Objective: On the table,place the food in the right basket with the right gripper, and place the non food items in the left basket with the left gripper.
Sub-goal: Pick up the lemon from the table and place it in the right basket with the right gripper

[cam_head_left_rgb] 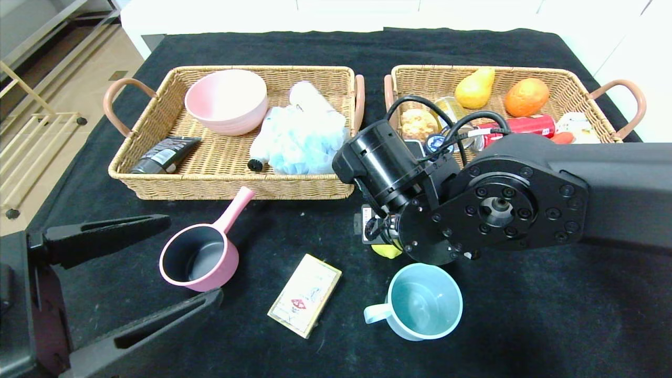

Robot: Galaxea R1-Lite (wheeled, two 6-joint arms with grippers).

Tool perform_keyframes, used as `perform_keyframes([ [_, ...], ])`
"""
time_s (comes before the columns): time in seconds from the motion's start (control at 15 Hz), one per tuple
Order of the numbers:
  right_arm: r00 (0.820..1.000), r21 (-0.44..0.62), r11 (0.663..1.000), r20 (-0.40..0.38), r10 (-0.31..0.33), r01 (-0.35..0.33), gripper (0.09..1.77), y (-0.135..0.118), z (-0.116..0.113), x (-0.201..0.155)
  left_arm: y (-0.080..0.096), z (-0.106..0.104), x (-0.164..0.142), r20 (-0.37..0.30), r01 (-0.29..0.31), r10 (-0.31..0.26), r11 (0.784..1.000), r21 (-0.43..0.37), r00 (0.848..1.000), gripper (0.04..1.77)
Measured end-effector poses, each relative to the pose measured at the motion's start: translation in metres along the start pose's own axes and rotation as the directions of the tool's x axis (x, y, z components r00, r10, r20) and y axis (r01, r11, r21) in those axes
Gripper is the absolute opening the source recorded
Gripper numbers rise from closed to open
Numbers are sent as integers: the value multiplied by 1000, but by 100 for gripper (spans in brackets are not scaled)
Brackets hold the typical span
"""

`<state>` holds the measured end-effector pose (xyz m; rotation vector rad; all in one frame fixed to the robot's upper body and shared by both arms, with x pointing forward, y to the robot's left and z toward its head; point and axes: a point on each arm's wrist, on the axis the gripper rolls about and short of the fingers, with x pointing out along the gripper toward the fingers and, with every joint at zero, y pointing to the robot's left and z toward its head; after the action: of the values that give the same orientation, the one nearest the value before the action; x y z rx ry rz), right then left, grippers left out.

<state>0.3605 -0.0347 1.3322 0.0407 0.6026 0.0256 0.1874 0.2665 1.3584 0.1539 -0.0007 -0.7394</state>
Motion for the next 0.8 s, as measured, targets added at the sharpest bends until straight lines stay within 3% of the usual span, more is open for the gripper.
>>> perform_keyframes([
  [0.2, 1000, -4, 1000, -4, -4, 4, 114, 1, -2, 2, 0, 0, -1, 3, 0, 0, 1000, 1, 1000, 172],
  [0.27, 1000, -4, 1000, -4, -4, 4, 108, 1, -2, 3, 0, 0, -1, 3, -1, 1, 1000, 1, 1000, 172],
  [0.8, 1000, -7, 1000, -9, -8, 8, 105, 1, -3, 6, 0, 0, -1, 3, -2, 2, 1000, 1, 1000, 172],
])
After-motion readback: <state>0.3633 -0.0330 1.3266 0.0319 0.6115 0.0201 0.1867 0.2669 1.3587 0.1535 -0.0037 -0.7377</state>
